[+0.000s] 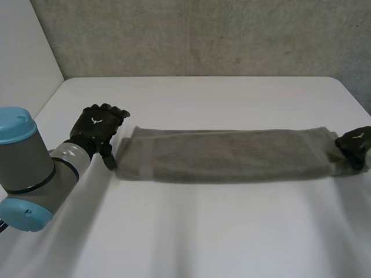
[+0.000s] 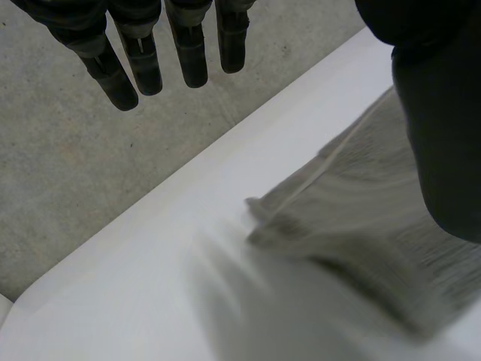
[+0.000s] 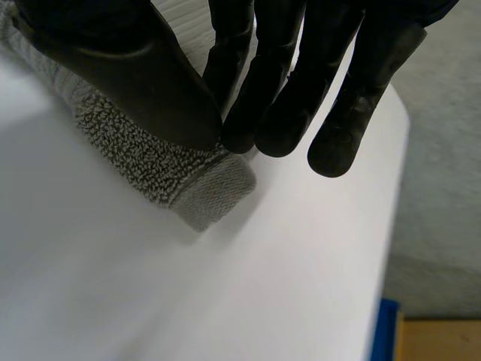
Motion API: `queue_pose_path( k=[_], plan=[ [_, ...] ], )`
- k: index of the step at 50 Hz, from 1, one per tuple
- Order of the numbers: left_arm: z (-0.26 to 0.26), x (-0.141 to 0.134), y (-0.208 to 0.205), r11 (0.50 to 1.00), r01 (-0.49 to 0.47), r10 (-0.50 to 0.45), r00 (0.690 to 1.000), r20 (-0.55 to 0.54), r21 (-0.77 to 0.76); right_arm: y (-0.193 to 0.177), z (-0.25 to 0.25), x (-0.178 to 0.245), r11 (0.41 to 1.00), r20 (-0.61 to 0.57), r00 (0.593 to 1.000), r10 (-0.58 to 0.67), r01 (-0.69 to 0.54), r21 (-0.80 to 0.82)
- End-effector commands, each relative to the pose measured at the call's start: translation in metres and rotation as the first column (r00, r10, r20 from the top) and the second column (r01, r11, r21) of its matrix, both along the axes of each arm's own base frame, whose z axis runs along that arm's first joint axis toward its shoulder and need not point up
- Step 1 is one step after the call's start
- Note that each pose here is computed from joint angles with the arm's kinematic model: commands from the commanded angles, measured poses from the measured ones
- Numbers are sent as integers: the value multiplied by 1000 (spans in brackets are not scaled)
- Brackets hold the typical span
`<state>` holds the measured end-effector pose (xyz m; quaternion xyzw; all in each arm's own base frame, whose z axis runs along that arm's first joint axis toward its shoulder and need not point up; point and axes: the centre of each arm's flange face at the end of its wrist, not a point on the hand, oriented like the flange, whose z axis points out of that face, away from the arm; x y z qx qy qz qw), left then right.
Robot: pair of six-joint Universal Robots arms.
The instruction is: Fold the towel.
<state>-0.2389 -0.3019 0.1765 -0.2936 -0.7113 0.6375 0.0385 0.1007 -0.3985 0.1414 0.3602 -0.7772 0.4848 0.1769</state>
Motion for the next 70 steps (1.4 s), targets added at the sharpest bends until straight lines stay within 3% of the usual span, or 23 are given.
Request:
queue_pose_path(
  k=[1,3,5,6,8,9,11,14,16,17,19,20,22,25,27,32,39,42,44,45,51,56,70],
  plan=[
    [11,1,1,1000,-3,3,1000,-10,-30,-12,51,-13,987,-132,991,-13,-8,-157],
    [14,1,1,999,-3,2,1000,-12,-37,-13,67,-8,979,-136,991,-14,-14,-202],
    [19,1,1,999,-3,2,1000,-17,-50,-8,93,32,955,-119,991,63,-94,-280],
    [19,1,1,999,-3,2,1000,-17,-50,-8,93,33,955,-119,991,63,-95,-281],
    [23,0,0,998,-3,2,1000,-20,-62,8,118,89,911,-91,978,185,-206,-358],
    [23,0,0,998,-3,2,1000,-20,-62,8,118,89,911,-91,978,186,-206,-358],
    [25,-1,0,998,-1,-1,1000,-22,-69,33,135,144,852,-83,944,318,-323,-412],
    [25,-3,1,997,2,-4,1000,-23,-72,47,139,170,818,-86,921,380,-378,-433],
    [26,-5,2,997,7,-9,1000,-25,-74,78,132,219,757,-82,857,509,-491,-431],
    [26,-5,2,997,7,-9,1000,-25,-74,78,132,220,757,-82,856,510,-492,-431],
    [26,-6,2,997,8,-11,999,-33,-70,113,113,266,689,-90,778,621,-597,-410],
    [26,-6,2,997,8,-11,999,-33,-70,113,113,266,689,-90,778,622,-598,-410],
    [26,-8,4,998,11,-14,999,-41,-67,146,97,299,626,-86,705,704,-673,-395],
    [26,-9,6,998,15,-18,999,-43,-64,158,86,310,607,-83,679,729,-698,-381],
    [25,-9,6,998,15,-18,999,-47,-60,175,60,325,582,-77,636,768,-743,-330],
    [23,-9,6,998,16,-19,999,-45,-53,192,30,333,563,-56,594,803,-785,-258],
    [21,-9,8,999,18,-20,999,-43,-47,183,44,326,613,47,627,778,-739,-280],
    [21,-12,10,999,27,-29,999,-43,-46,167,74,308,674,138,671,728,-665,-320],
    [20,-13,11,998,32,-34,998,-44,-45,147,81,283,746,218,718,661,-595,-301],
    [20,-13,11,998,32,-34,998,-44,-45,146,81,283,746,219,718,660,-594,-301],
    [20,-15,13,998,39,-41,998,-44,-45,122,60,219,864,243,830,502,-477,-159],
    [19,-19,17,998,51,-53,998,-43,-42,116,37,188,902,221,875,431,-425,-78],
    [17,-21,20,997,62,-64,997,-41,-35,120,-2,151,917,234,891,388,-398,-4]
  ],
)
